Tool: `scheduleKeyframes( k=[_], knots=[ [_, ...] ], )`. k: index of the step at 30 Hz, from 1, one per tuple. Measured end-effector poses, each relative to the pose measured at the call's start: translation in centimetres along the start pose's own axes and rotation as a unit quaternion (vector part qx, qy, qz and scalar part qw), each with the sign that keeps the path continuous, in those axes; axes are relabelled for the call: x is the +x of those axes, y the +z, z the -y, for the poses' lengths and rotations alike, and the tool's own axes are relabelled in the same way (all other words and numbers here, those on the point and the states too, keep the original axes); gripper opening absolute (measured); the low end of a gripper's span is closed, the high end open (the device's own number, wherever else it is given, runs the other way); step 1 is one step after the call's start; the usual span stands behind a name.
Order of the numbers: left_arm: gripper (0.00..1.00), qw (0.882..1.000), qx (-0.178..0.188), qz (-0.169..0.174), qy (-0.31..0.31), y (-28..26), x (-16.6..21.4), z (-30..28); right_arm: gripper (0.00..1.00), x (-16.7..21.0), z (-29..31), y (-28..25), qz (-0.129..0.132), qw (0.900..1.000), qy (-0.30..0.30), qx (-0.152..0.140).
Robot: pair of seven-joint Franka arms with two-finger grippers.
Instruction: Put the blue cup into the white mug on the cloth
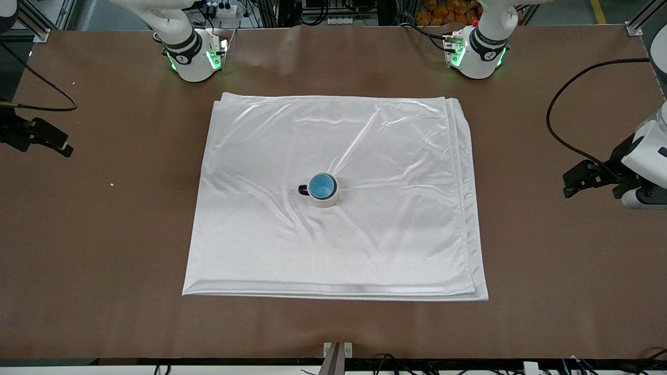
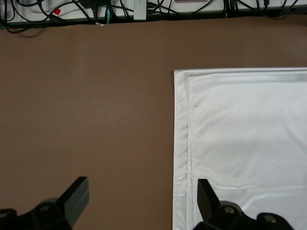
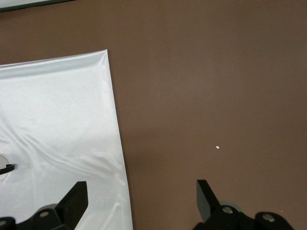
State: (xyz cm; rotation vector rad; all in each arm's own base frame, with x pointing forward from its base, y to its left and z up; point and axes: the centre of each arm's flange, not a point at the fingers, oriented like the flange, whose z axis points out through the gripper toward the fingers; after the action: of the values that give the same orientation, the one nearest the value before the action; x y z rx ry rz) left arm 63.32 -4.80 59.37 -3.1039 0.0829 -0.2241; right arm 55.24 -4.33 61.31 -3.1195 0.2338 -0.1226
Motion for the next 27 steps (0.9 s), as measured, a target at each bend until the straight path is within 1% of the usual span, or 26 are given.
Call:
scheduleKeyframes(
  k=[14, 21, 27],
  knots=[
    [1.0, 1.0, 0.002, 0.01, 0.002, -0.1, -0.4, 0.6, 1.0, 0.2, 0.0, 0.5, 0.004, 1.0, 0.0, 0.0],
    [1.0, 1.0, 0.004, 0.013, 0.001, -1.2, -1.0, 0.7, 1.0, 0.2, 0.2, 0.5, 0.004, 1.0, -0.002, 0.0],
    [1.0, 1.0, 0.005, 0.021, 0.001, -2.0, -1.6, 0.8, 1.0, 0.2, 0.2, 0.5, 0.004, 1.0, -0.002, 0.0]
  ],
)
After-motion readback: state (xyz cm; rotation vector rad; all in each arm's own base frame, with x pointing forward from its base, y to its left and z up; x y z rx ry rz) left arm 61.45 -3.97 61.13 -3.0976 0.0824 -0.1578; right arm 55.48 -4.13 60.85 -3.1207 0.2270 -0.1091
